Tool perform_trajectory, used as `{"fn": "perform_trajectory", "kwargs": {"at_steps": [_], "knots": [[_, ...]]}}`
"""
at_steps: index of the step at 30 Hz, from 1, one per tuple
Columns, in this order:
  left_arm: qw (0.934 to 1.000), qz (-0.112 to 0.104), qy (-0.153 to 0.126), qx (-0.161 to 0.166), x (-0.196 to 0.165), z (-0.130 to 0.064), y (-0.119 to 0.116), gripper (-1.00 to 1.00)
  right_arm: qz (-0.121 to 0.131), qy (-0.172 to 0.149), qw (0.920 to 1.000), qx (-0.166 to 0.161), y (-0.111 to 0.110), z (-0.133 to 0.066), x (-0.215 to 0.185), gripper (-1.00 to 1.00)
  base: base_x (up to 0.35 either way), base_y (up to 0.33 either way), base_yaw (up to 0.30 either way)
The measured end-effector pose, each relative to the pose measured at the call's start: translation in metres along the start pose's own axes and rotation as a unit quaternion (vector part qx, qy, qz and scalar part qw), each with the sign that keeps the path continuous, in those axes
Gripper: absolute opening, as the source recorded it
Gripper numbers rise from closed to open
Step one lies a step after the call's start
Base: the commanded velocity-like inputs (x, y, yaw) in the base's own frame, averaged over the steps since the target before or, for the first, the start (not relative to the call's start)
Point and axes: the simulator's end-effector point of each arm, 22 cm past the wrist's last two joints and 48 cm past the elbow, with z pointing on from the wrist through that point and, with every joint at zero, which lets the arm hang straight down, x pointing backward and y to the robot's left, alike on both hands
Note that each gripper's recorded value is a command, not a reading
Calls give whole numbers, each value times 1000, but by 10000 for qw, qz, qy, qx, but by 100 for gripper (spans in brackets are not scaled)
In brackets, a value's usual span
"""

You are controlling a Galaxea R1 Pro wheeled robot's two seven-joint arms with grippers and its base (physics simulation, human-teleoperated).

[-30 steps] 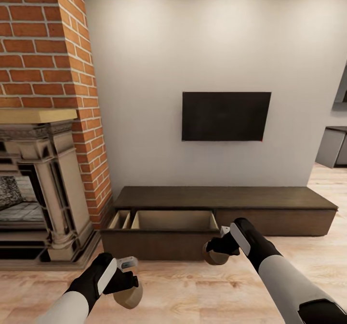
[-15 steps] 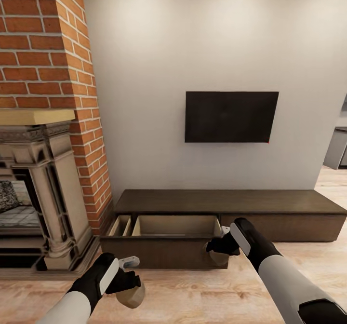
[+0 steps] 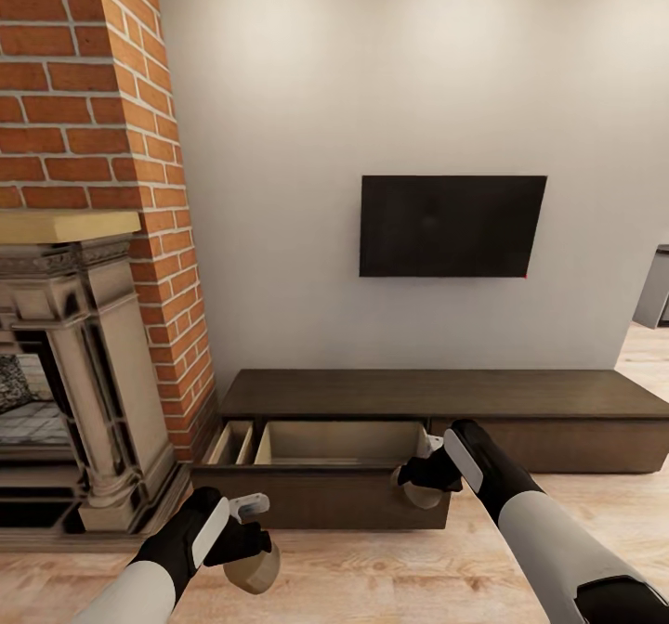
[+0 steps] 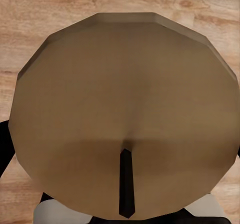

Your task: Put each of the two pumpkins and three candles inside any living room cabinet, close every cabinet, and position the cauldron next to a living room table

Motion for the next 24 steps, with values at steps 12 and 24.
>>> {"fn": "perform_trajectory", "kwargs": {"at_steps": [12, 24], "knots": [[10000, 1, -7, 1, -1, 0, 0, -100, -2, 0, 10000, 1, 0, 0, 0, -100, 0, 0, 0], [10000, 11, -51, 59, -3, -3, -8, -100, -7, -19, 10000, 4, 0, -2, -1, -100, 0, 0, -106]]}}
